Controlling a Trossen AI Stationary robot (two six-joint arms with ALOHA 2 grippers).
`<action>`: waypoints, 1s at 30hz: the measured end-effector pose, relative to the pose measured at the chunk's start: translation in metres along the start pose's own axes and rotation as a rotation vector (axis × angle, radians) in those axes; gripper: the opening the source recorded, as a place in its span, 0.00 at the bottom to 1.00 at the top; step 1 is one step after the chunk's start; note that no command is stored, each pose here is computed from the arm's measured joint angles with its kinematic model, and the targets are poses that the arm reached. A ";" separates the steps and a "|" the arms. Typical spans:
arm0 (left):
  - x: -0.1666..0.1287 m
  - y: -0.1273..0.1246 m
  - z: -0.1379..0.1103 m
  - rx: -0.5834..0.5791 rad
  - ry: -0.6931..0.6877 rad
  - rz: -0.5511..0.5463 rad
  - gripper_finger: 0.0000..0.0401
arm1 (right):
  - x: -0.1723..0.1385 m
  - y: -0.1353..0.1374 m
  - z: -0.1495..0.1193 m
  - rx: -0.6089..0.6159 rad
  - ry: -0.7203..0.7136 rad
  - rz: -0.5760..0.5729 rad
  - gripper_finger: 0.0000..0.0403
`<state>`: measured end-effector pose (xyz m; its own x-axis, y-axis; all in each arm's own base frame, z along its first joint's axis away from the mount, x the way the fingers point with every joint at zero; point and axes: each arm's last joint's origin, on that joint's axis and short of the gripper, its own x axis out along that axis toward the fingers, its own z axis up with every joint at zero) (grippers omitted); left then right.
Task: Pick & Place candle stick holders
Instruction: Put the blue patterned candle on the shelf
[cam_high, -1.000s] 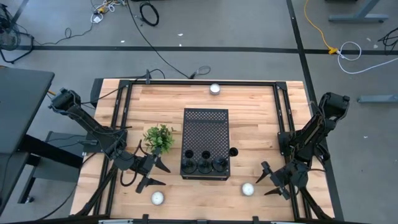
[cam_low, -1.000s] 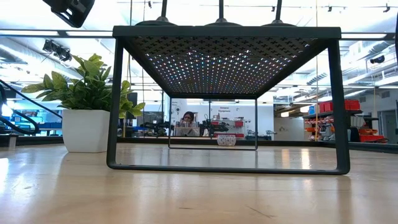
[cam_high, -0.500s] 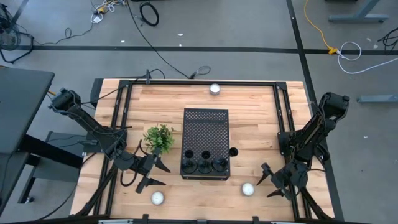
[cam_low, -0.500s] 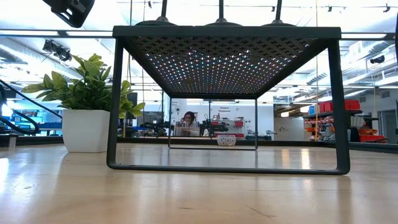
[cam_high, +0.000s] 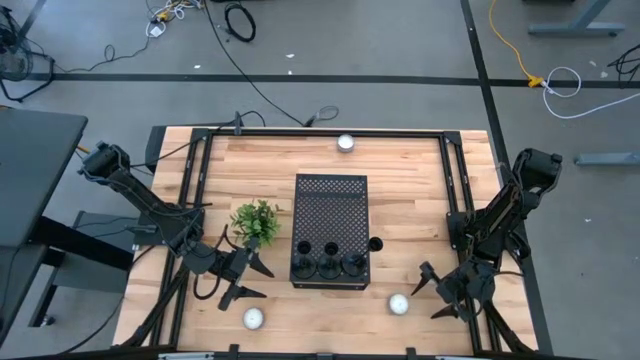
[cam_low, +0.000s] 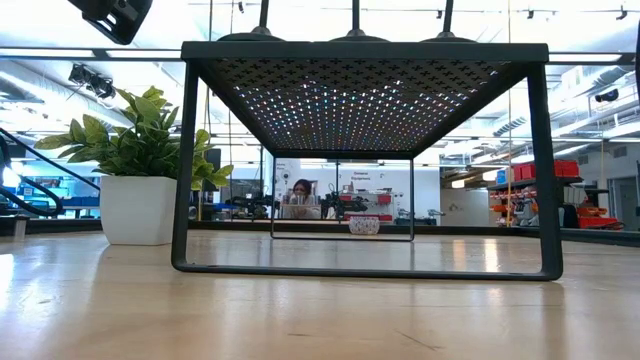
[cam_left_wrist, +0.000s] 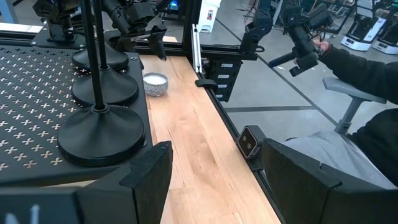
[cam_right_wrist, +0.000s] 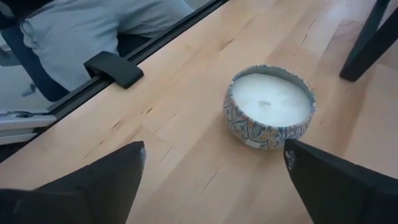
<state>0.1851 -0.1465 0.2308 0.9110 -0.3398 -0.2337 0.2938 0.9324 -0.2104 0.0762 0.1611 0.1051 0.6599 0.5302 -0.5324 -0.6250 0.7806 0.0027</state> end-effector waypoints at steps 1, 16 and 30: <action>0.000 0.000 0.000 0.000 0.000 0.000 0.62 | 0.000 0.000 0.000 -0.002 0.000 -0.001 0.97; 0.000 0.000 0.000 0.000 0.000 0.000 0.62 | 0.002 -0.008 -0.004 0.055 0.038 -0.077 0.99; 0.000 0.000 0.000 0.000 0.000 0.000 0.62 | 0.007 -0.019 0.002 0.109 0.040 -0.126 0.99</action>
<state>0.1850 -0.1465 0.2306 0.9109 -0.3399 -0.2340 0.2939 0.9324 -0.2103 0.0936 0.1506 0.1028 0.7116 0.4136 -0.5680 -0.4877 0.8727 0.0246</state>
